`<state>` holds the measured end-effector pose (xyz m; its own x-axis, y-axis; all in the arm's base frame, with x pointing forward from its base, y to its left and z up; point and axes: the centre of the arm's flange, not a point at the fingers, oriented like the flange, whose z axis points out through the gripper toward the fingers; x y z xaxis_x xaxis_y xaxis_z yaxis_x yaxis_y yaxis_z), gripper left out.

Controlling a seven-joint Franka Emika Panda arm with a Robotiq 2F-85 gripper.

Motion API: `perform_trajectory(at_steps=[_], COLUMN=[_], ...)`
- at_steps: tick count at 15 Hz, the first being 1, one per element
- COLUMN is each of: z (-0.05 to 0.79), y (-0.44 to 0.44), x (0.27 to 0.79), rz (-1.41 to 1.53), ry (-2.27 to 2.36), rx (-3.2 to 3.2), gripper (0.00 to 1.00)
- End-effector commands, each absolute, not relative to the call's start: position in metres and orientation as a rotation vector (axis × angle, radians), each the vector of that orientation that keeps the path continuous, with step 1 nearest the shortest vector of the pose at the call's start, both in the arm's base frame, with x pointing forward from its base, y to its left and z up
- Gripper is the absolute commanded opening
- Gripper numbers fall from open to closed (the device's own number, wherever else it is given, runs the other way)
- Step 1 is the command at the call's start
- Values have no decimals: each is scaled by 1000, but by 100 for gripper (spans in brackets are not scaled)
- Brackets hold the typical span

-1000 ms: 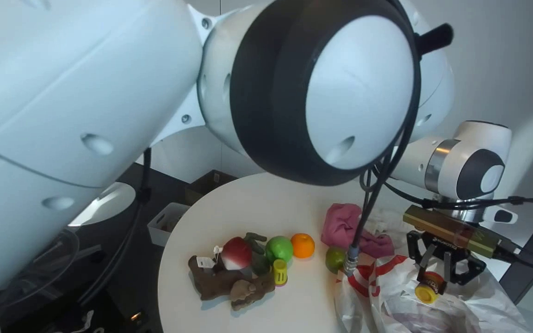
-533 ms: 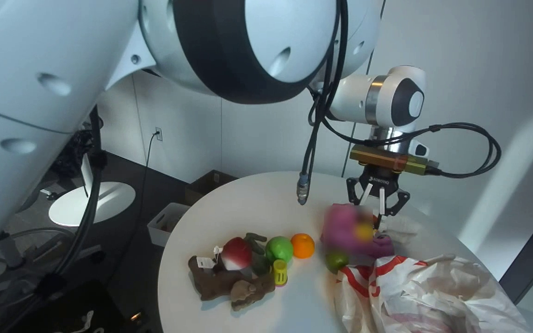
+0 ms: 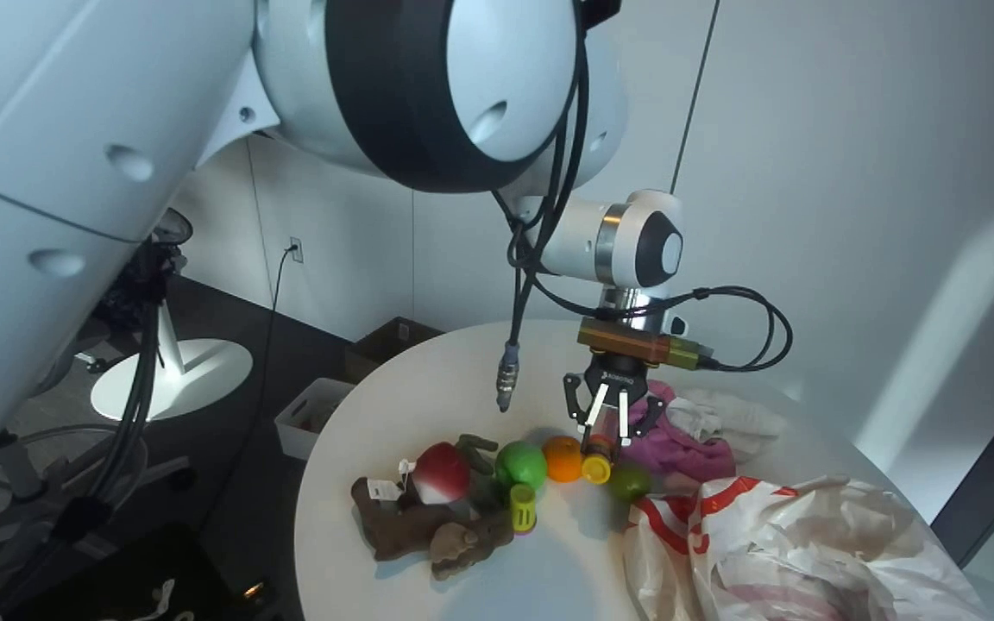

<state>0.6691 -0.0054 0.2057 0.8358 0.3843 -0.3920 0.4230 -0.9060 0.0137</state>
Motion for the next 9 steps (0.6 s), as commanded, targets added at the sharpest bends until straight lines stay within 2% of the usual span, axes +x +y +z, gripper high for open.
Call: perform_trajectory(at_steps=[1,7,8,9], z=[157,109,114,122], y=[-30,-40,-40,-39], x=[636,603,602,601], rz=[-619,-578,-558,-538], ry=[709,788,791,802], rx=[2861,2860,2856,2844], gripper=[22,21,65,66])
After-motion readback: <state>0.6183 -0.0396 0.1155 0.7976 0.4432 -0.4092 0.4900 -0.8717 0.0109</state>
